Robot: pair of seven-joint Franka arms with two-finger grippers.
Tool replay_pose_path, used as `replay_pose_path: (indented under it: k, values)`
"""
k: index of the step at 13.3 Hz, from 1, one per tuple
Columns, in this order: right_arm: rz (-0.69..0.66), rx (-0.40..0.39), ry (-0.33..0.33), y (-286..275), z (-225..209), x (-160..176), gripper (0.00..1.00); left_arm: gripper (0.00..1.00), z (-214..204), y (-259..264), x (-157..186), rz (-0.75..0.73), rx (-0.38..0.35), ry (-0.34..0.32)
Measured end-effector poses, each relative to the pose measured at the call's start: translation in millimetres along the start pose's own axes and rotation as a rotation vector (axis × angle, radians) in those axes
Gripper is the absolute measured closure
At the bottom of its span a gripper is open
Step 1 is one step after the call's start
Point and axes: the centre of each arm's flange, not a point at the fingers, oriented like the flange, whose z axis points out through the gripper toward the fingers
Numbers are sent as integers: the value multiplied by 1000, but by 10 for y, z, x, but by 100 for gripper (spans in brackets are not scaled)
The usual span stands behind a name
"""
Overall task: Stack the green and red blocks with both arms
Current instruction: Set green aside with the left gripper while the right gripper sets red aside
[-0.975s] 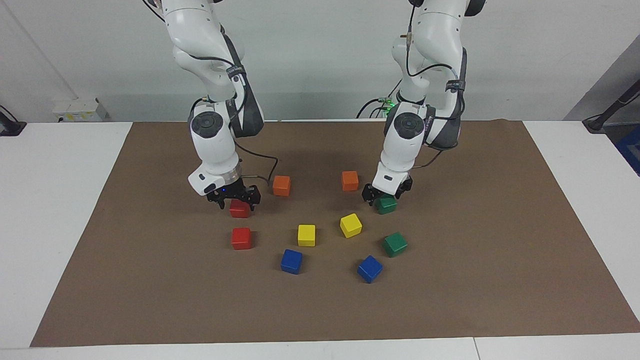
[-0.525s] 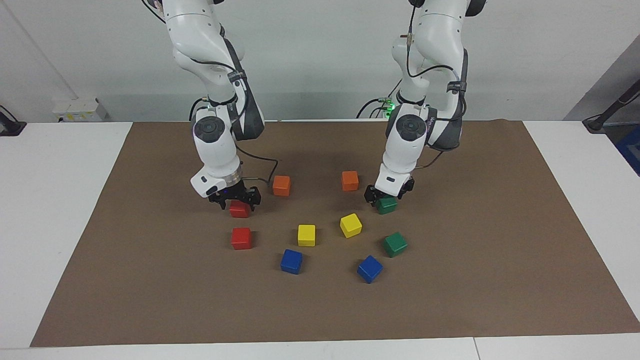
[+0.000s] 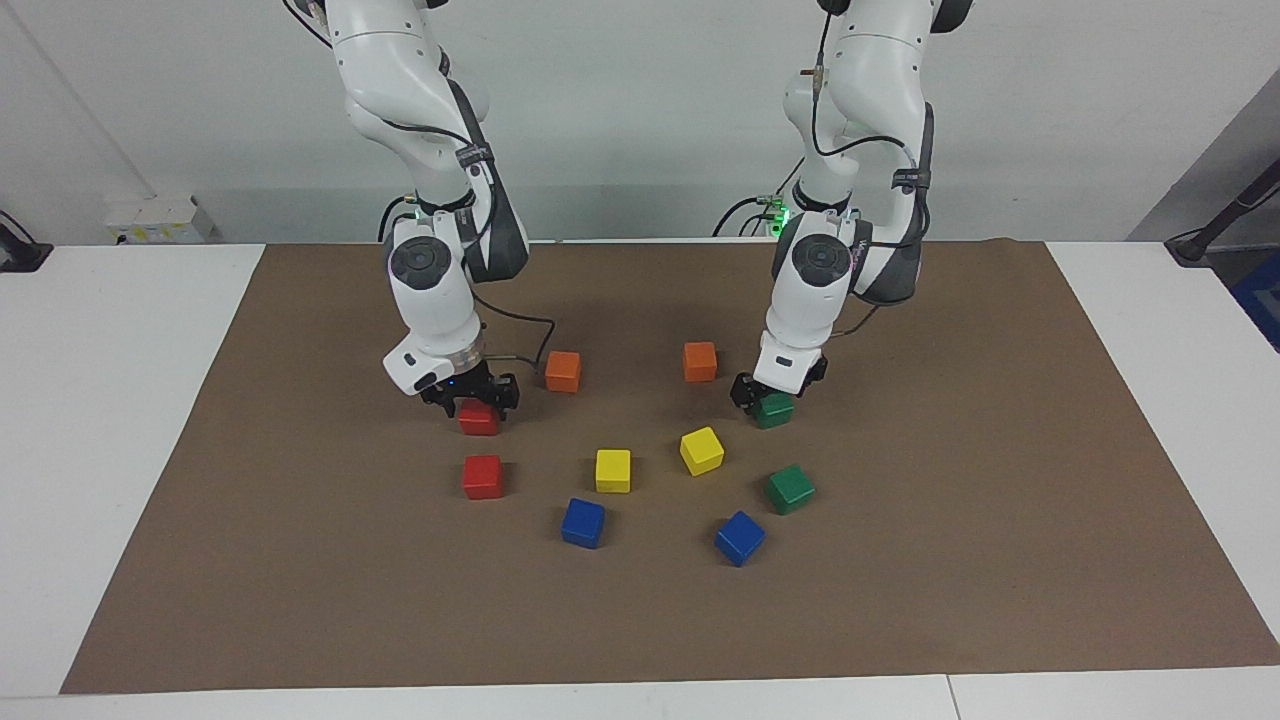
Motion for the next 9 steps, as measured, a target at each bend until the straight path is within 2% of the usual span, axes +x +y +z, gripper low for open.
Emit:
replay_pose_path:
  k: [1,2,3,4,6,7,9]
  values:
    - [0,0,0,0,2,-1,38,0,4,-1,-2,-1,0,0]
    - [0,0,-1,1,1,-2,45,9,7,-2,-3,-1,0,-1]
    - [0,-1,-4,2,-1,-2,45,9,9,-3,-4,-2,1,-1]
    - [2,-4,-11,12,-18,2,45,15,12,-4,-5,-2,1,-1]
    - [14,-11,-30,108,-152,70,45,42,13,-7,-7,-2,3,-3]
    - [5,-12,-33,230,-266,137,45,45,11,-31,7,-7,6,-7]
    - [-27,-8,-19,668,-489,285,45,45,-60,-222,146,-28,16,-17]
